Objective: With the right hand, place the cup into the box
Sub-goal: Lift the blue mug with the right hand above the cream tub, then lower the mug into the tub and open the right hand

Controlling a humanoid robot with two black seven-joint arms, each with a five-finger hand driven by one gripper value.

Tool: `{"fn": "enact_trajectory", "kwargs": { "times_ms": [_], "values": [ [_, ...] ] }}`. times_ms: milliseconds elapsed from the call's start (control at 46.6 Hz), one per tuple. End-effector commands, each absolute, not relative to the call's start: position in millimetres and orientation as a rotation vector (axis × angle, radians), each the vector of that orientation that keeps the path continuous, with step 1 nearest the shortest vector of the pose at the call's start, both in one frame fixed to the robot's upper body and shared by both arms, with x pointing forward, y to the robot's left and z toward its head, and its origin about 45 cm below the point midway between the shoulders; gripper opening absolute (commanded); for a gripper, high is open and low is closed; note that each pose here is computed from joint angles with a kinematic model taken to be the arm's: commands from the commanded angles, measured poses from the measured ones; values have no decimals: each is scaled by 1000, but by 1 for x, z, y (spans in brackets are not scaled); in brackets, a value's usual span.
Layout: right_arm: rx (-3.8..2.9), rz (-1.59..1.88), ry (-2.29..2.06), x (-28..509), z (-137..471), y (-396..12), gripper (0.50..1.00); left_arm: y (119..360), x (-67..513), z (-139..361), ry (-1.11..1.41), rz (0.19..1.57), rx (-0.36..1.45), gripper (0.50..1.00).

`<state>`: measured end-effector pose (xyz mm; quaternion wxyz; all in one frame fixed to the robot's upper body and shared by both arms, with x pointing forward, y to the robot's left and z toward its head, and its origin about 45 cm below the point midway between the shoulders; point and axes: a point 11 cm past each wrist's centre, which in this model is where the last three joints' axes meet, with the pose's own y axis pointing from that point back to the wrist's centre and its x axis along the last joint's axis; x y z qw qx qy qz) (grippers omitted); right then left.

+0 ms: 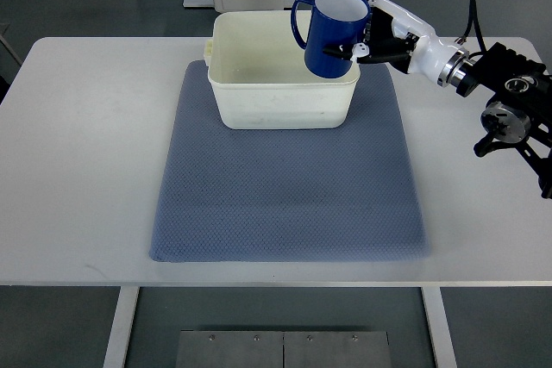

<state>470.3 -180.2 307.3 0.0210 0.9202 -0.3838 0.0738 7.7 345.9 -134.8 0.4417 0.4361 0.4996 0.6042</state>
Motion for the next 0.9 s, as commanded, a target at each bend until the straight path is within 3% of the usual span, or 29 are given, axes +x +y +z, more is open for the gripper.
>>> {"fn": "enact_trajectory", "kwargs": {
  "times_ms": [0, 879],
  "values": [
    [2813, 234, -1237, 478, 310, -183, 500, 346, 8, -135, 1240, 1500, 1082, 1000],
    [2587, 95, -1541, 496, 276, -153, 500, 346, 8, -135, 1240, 1500, 1082, 1000]
  ]
}}
